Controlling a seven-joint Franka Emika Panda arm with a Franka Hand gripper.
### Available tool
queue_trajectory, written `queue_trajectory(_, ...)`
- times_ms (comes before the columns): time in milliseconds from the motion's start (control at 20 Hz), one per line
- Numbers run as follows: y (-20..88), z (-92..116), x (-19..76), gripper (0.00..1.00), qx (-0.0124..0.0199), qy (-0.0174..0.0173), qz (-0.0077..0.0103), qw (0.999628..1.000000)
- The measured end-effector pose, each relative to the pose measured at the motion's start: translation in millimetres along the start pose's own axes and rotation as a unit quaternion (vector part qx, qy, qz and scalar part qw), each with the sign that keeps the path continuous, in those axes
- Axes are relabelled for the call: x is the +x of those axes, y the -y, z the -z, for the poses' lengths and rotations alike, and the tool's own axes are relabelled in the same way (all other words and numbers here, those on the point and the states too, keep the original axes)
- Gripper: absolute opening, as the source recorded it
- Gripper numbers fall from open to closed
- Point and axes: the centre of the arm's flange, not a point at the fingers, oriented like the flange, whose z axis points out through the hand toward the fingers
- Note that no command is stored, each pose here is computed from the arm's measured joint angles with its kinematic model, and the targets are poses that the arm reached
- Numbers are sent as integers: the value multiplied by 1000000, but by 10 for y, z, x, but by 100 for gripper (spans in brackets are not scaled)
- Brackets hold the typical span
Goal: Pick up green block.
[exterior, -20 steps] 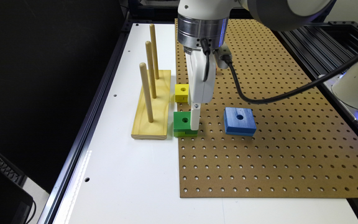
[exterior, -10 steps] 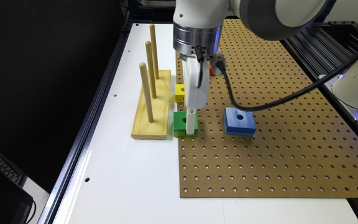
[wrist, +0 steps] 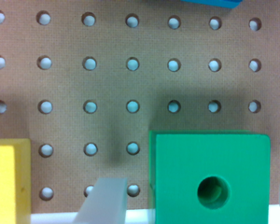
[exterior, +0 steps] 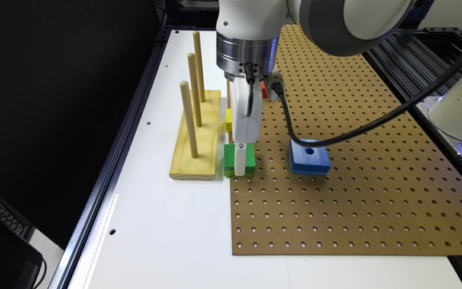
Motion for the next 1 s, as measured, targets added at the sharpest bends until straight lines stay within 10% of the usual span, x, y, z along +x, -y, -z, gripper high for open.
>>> queue_trajectory(150,-33,-176,-4,100,-2214,3910,-715,999990)
queue_trajectory(300,-10,-174,8,100,-1686,627,-66,999998)
queue_trajectory(350,-10,-174,8,0,-1926,308,-176,999998)
queue_trajectory(1000,-22,-59,41,0,-4568,-2507,-2012,999984)
